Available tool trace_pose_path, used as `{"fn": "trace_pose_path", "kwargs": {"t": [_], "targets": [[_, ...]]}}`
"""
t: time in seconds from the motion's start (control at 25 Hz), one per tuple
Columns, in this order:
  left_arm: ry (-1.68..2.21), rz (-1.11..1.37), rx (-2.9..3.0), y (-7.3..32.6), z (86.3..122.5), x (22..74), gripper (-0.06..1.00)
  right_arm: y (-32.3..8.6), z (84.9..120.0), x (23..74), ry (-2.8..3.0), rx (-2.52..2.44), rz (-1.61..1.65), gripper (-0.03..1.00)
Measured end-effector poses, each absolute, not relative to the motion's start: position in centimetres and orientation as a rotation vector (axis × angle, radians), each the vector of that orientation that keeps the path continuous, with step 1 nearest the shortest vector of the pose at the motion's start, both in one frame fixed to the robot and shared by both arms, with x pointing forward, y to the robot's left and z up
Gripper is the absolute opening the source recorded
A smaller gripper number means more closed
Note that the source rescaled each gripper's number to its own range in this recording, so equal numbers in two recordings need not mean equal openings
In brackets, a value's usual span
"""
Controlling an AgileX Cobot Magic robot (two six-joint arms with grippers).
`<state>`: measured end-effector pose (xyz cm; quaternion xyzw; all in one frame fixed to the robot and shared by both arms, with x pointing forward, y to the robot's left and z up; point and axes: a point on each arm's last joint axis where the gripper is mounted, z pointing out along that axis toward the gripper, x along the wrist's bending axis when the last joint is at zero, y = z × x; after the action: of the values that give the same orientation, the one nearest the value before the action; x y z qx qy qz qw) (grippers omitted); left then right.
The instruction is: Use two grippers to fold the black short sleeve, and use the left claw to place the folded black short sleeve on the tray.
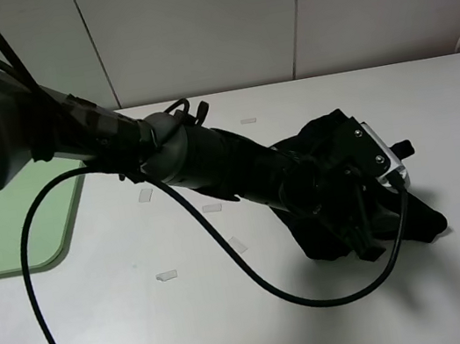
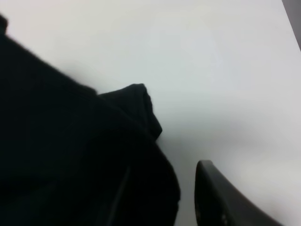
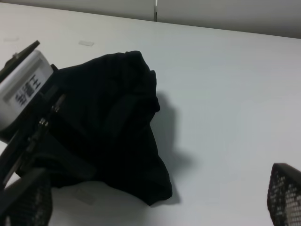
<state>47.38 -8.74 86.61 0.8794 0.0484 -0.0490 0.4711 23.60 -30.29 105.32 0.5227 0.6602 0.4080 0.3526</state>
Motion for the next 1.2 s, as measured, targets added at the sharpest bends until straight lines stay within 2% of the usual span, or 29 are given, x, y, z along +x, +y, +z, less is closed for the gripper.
{"fn": "trace_pose_path", "kwargs": {"t": [0.68,0.88,1.2], "targets": [[-0.413,0.168,2.135,-8.8,86.5,47.2,0.31,-30.3,105.3,23.6,1.708,1.352,1.056,1.0],[-0.406,0.169,2.124,-8.9,87.0,47.2,0.31,-30.3,105.3,23.6,1.708,1.352,1.056,1.0],[-0.218,0.092,2.049,-8.6,91.1,47.9,0.31,-30.3,105.3,23.6,1.708,1.352,1.056,1.0]]}}
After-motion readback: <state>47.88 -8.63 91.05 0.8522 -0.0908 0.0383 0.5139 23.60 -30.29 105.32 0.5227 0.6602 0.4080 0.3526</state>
